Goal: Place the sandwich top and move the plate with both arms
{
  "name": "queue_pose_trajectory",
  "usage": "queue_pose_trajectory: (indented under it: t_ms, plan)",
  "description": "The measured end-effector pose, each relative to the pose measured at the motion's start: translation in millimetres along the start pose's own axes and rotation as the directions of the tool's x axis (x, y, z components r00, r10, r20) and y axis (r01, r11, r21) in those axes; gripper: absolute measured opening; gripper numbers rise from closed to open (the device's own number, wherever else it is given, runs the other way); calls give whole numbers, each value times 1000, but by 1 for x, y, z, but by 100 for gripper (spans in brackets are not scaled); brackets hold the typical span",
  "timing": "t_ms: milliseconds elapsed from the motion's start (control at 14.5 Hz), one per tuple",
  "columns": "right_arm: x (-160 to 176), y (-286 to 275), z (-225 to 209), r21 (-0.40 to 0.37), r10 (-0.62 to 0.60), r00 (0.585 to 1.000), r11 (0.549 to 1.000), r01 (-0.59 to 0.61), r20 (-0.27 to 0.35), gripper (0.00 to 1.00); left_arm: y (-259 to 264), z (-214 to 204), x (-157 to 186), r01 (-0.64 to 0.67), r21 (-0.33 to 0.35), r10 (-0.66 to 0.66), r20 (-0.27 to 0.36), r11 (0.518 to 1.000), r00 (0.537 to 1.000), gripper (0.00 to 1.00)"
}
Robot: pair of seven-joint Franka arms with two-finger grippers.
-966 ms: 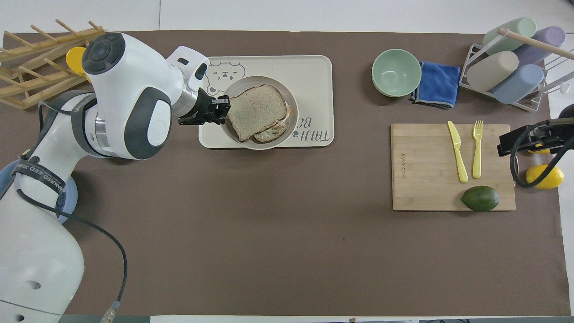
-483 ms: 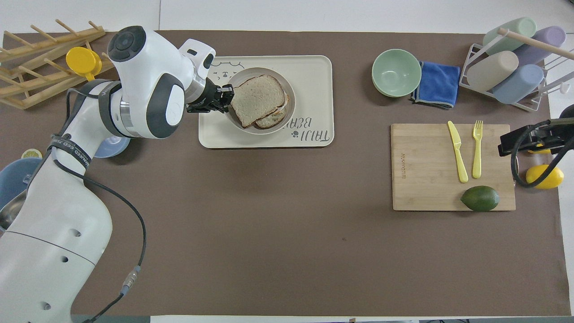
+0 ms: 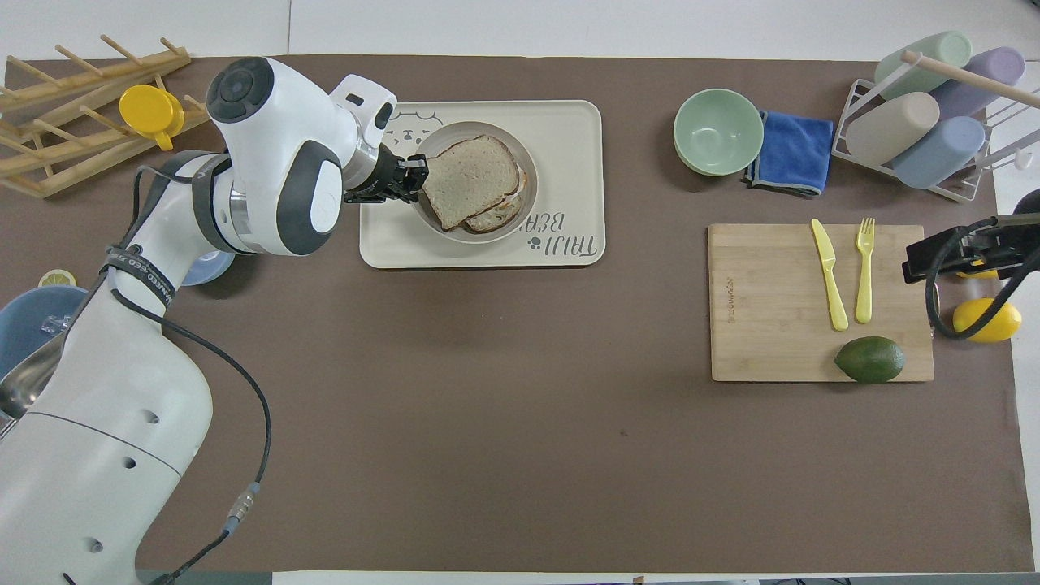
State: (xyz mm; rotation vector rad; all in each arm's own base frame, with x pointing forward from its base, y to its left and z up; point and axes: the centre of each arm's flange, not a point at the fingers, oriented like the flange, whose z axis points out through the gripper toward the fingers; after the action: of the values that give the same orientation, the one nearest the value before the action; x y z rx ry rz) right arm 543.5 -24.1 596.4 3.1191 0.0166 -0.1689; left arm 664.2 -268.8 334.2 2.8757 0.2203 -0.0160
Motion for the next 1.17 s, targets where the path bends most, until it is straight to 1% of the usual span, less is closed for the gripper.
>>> queue_pose_trajectory:
  t_ms: [69,138,207,276,345,552,690,759,966,1172]
  plan:
    - [0,0,0,0,0,1000,1000,0,0,100,0,0,0,-3,-1,3,-2,1000,1000,8]
    - [0,0,0,0,0,1000,1000,0,0,100,0,0,0,-10,-2,10,-5,1000,1000,8]
    - [0,0,0,0,0,1000,1000,0,0,100,0,-1,1,-21,-2,21,-7,1000,1000,12]
    - [0,0,0,0,0,1000,1000,0,0,100,-1,-1,1,-31,-2,31,-7,1000,1000,21]
    - [0,0,0,0,0,1000,1000,0,0,100,-2,-2,2,-36,-1,36,-8,999,999,33]
    - [0,0,0,0,0,1000,1000,0,0,100,-8,-4,6,-36,3,36,-15,999,999,65]
    - [0,0,0,0,0,1000,1000,0,0,100,-20,-13,14,-28,14,28,-33,1000,999,86]
    - [0,0,0,0,0,1000,1000,0,0,100,-30,-24,20,-17,16,18,-48,1000,999,99]
    - [0,0,0,0,0,1000,1000,0,0,100,-62,-83,33,21,12,-20,-90,1000,996,100]
    - [0,0,0,0,0,1000,1000,0,0,100,-97,-156,31,44,64,-36,-122,997,992,100]
